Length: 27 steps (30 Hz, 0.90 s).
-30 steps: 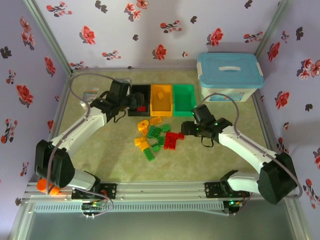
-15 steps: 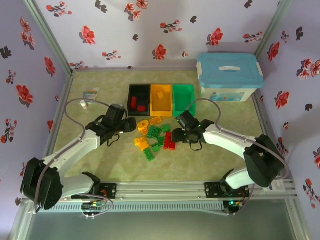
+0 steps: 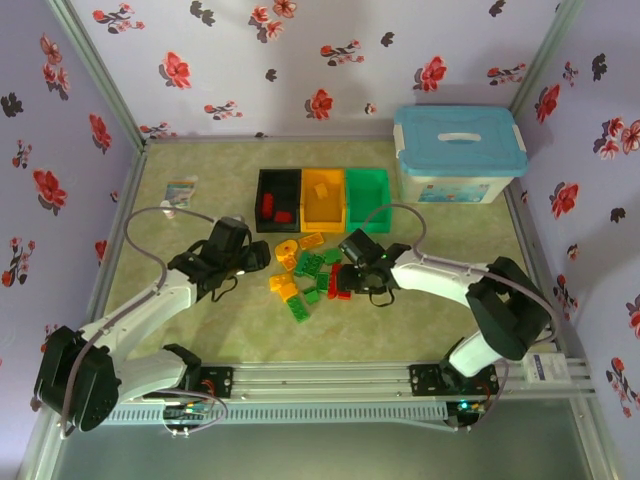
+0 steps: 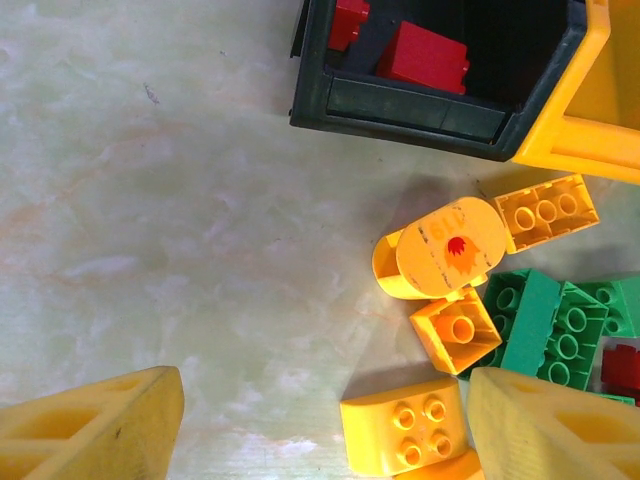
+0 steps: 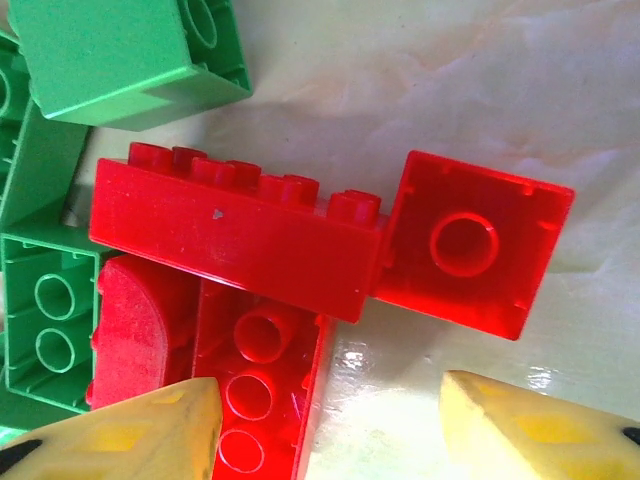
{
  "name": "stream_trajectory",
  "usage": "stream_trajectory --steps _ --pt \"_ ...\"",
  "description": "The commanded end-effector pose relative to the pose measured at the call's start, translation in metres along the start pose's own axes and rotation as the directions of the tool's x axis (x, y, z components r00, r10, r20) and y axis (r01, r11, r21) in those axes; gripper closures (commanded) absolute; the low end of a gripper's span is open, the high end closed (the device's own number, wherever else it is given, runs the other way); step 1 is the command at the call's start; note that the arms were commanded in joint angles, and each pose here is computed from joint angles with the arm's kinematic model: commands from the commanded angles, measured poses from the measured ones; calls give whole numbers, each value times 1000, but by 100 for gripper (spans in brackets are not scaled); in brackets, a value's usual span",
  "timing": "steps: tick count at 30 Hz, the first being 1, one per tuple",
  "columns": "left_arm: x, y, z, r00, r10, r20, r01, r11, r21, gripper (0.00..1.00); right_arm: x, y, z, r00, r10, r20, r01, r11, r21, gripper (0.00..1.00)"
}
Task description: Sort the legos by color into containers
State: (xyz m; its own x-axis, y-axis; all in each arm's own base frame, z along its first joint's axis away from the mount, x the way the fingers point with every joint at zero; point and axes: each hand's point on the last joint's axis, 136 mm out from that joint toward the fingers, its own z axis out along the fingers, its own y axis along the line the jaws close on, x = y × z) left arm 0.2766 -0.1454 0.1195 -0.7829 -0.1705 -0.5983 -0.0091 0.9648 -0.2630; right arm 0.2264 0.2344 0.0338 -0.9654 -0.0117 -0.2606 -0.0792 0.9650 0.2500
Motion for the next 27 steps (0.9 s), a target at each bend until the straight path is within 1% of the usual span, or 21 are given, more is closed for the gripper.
stream_trajectory --steps 1,5,7,13,15,19,21,27 --pt "3 3 -1 1000 -12 15 12 1000 -7 25 -3 7 5 1000 26 12 -26 1000 -9 42" --pt "5 5 1 1000 -12 14 12 1000 -11 25 2 4 11 999 39 3 -39 999 10 45" --pt "7 6 1 1000 -13 16 13 1000 -12 26 4 3 14 999 46 1 -46 999 12 48" --pt "8 8 1 1000 -13 23 14 1000 -17 25 4 -1 12 999 46 14 -47 998 39 53" --pt "7 8 1 1000 -15 24 15 1000 -18 26 3 -2 11 999 45 20 -46 998 48 60" --pt "7 7 0 1000 -10 26 10 1000 -14 26 1 -5 7 998 50 36 -52 997 62 67" --pt "7 8 -1 1000 -9 27 9 1000 -13 26 0 -7 3 998 50 47 -53 996 68 73" --pt "7 9 -3 999 -15 33 16 1000 -15 26 -6 -3 -12 996 37 76 -41 998 52 79"
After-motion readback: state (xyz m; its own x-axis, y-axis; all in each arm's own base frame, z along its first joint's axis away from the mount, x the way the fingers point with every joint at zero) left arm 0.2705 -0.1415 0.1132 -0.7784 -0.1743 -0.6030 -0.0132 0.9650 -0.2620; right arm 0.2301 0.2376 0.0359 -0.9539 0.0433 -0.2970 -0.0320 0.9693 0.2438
